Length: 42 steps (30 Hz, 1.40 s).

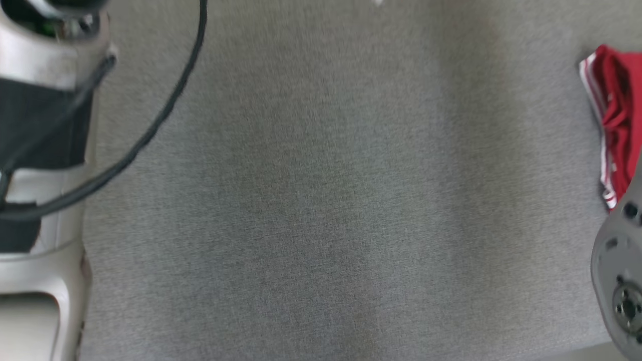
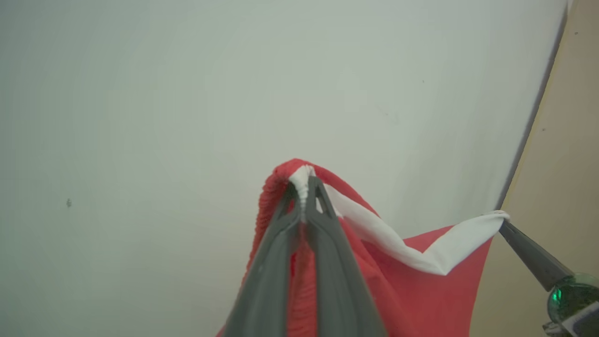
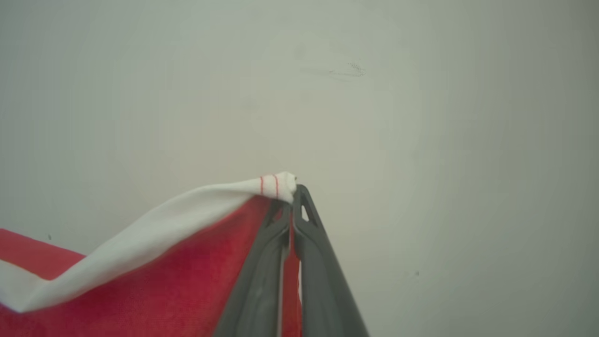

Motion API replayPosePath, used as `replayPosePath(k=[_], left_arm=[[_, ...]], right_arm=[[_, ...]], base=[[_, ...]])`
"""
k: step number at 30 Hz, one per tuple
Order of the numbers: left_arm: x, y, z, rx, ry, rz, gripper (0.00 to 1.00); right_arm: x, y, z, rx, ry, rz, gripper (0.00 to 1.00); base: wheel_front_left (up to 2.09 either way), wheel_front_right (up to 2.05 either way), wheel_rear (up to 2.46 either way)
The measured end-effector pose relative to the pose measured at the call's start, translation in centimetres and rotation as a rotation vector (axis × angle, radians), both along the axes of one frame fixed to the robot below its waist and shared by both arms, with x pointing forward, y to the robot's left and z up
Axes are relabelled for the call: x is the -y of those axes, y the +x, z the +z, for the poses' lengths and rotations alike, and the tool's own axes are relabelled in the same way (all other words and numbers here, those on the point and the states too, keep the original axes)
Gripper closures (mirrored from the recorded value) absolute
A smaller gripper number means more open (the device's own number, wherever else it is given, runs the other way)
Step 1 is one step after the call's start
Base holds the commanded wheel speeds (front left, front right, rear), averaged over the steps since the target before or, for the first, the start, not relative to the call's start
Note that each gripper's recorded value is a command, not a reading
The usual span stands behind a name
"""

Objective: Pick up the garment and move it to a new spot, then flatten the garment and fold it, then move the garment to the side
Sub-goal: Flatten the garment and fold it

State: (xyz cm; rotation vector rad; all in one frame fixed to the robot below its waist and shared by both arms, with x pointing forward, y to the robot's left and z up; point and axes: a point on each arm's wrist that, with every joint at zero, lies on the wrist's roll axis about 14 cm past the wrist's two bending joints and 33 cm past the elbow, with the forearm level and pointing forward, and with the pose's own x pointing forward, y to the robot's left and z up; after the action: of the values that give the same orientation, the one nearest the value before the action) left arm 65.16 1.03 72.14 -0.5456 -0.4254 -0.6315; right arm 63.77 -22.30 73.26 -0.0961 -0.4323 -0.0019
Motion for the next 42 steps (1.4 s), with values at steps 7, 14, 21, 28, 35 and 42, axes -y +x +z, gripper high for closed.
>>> replayPosePath(k=[7,14,21,28,35,42], left_arm=[[-0.7,2.2,-2.4,0.116,-0.045,0.076,1.0],[-0.4,2.9,-13.0,-0.078,0.033,0.082,1.0],[0.3,-0.4,-16.0,-0.165,0.014,0.019,1.0],[1.3,-6.5,-21.9,-0.405,0.027,-0.082,1.0],[0.9,-13.4,-24.7,-0.564,0.035,-0.108,1.0],[0.9,-18.9,-25.3,-0.681,0.045,-0.162,1.0]], right_arm=[[-0.9,2.4,-2.6,0.102,-0.134,-0.028,1.0],[-1.9,3.2,-12.8,-0.16,-0.186,0.011,1.0],[0.0,0.4,-15.6,-0.307,-0.203,0.004,1.0],[-0.8,-6.4,-21.4,-0.555,-0.086,0.076,1.0],[-0.9,-14.9,-25.2,-0.758,0.045,0.097,1.0],[-1.6,-21.1,-25.1,-0.873,0.068,0.123,1.0]], base=[[0.0,0.0,0.0],[0.0,0.0,0.0],[0.0,0.0,0.0],[0.0,0.0,0.0],[0.0,0.0,0.0],[0.0,0.0,0.0]])
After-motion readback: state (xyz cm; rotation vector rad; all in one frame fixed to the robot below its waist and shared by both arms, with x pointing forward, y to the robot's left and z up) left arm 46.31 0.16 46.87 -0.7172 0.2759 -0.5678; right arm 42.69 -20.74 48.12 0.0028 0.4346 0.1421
